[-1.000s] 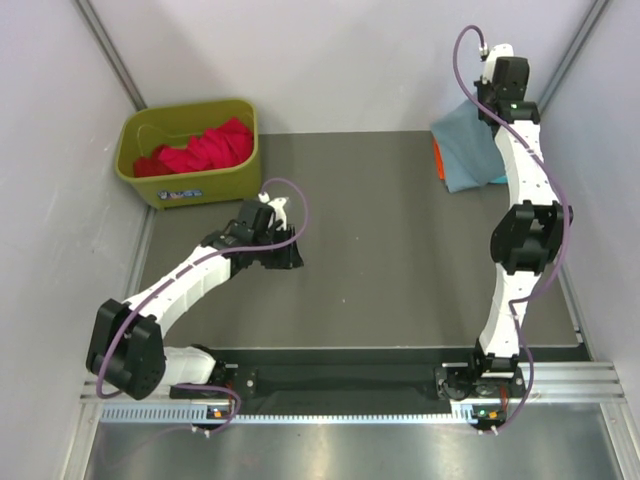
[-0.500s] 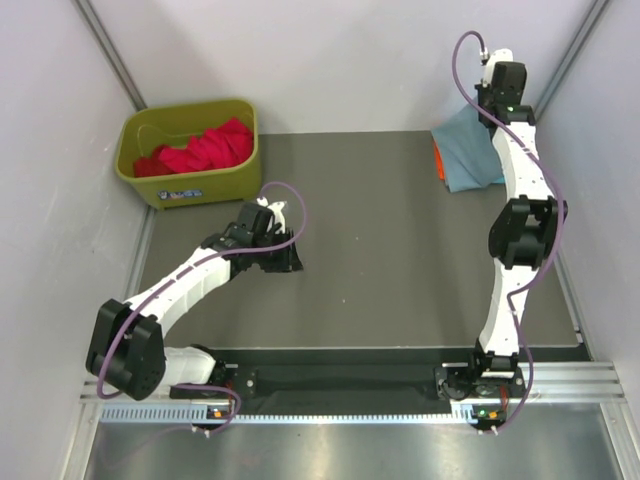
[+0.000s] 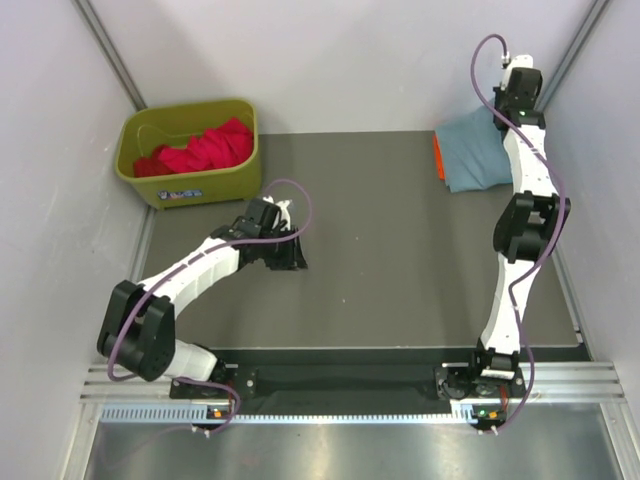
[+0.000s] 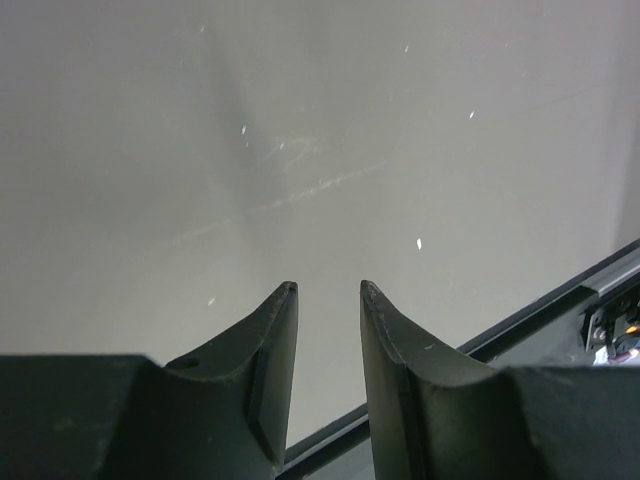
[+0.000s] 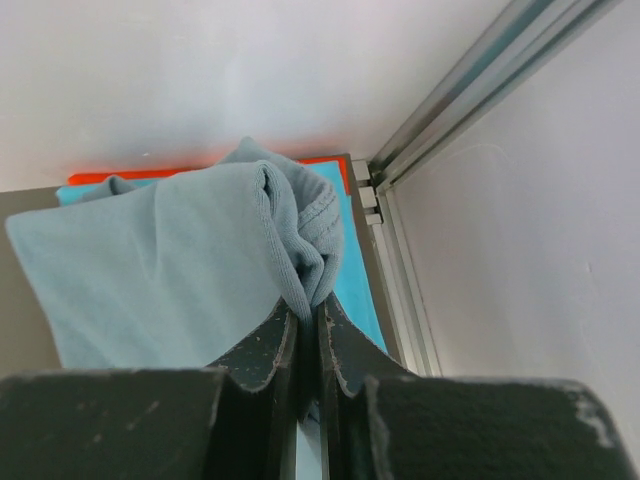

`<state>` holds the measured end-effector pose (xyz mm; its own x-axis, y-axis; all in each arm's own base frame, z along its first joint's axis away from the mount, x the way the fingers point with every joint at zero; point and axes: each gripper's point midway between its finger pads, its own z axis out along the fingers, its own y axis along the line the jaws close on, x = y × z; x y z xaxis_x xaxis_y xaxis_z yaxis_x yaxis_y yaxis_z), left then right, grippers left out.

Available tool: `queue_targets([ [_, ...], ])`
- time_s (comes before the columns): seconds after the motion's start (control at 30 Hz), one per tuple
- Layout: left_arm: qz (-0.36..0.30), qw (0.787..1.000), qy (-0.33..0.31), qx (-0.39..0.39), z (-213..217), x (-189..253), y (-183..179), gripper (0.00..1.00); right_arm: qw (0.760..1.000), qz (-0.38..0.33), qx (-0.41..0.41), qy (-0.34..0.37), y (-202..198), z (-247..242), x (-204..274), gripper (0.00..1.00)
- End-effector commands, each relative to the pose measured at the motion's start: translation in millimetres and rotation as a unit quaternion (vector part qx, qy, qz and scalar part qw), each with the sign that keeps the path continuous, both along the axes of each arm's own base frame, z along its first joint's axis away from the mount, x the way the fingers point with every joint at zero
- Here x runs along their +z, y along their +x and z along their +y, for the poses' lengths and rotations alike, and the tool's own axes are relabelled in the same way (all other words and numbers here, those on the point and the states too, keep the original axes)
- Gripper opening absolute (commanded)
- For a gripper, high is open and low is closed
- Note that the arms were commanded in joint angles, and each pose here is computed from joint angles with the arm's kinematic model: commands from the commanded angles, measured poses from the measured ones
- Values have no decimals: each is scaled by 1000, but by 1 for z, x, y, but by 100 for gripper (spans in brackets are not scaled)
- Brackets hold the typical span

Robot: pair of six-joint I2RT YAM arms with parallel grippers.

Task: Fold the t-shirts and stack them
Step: Neatly place the folded tshirt to the corner

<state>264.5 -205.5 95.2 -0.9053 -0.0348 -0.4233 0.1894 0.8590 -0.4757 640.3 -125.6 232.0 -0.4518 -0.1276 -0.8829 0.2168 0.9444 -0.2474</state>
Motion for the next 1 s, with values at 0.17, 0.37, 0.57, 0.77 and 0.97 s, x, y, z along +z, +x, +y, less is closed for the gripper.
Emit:
queue_targets([
  [0.17,-8,1000,-15,-4,-15,12,27,36,996,-82,-13,6,28,-27,22,0],
  [0.37,10,1000,-11,-1,-20,5,33,36,996,-92,-19,-5,43,-41,-2,2],
  [0.57,24,1000,-1,3,-28,4,40,37,994,-104,-34,-10,53,-60,-21,17],
  [0.77,32,999,19,7,-40,11,41,37,990,-128,-63,-18,52,-98,-14,51],
  [0.97,17,999,27,-6,-55,32,32,38,986,-138,-86,-25,35,-115,17,80],
])
